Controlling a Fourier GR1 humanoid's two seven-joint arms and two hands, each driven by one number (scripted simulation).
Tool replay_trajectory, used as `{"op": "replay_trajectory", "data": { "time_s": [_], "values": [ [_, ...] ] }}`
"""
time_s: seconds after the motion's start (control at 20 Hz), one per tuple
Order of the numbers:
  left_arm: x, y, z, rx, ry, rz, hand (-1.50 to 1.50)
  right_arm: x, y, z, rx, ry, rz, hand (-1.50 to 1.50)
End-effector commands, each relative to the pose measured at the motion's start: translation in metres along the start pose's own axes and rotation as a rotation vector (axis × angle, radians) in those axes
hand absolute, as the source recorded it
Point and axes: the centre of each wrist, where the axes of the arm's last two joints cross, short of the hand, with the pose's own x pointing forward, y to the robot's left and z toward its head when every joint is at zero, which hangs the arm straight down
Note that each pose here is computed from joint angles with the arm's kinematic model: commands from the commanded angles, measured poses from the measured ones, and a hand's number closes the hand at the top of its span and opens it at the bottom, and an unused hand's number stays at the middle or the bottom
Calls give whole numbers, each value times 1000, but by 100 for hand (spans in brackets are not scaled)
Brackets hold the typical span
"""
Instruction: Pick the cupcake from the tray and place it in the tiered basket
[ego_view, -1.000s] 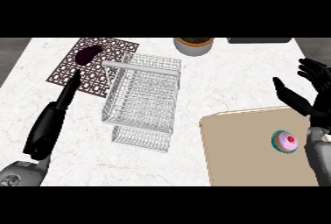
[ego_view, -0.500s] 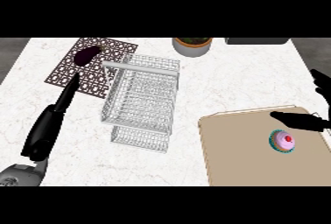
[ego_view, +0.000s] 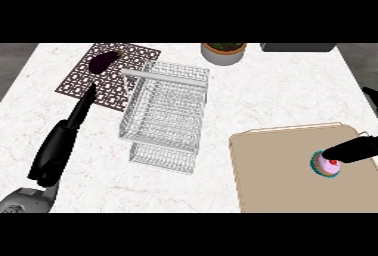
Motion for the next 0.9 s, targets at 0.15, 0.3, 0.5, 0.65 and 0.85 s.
{"op": "replay_trajectory", "data": {
  "time_s": [0.15, 0.3, 0.5, 0.65, 0.85],
  "values": [
    [0, -2, -3, -22, -8, 9, 0, 43, 10, 19, 10, 189, 96, -150],
    [-4, -14, 4, -21, -10, 21, 0, 51, 29, 7, 26, 229, 107, -150],
    [1, -17, 5, -37, -22, 2, 0, 56, 50, -5, 29, 275, 169, -150],
    [0, 0, -6, -2, -12, -4, 0, 52, 58, -21, 21, 346, 238, -150],
    [-4, 5, 1, -13, 3, -18, 0, 41, 82, -28, 23, 409, 269, -150]
  ]
}}
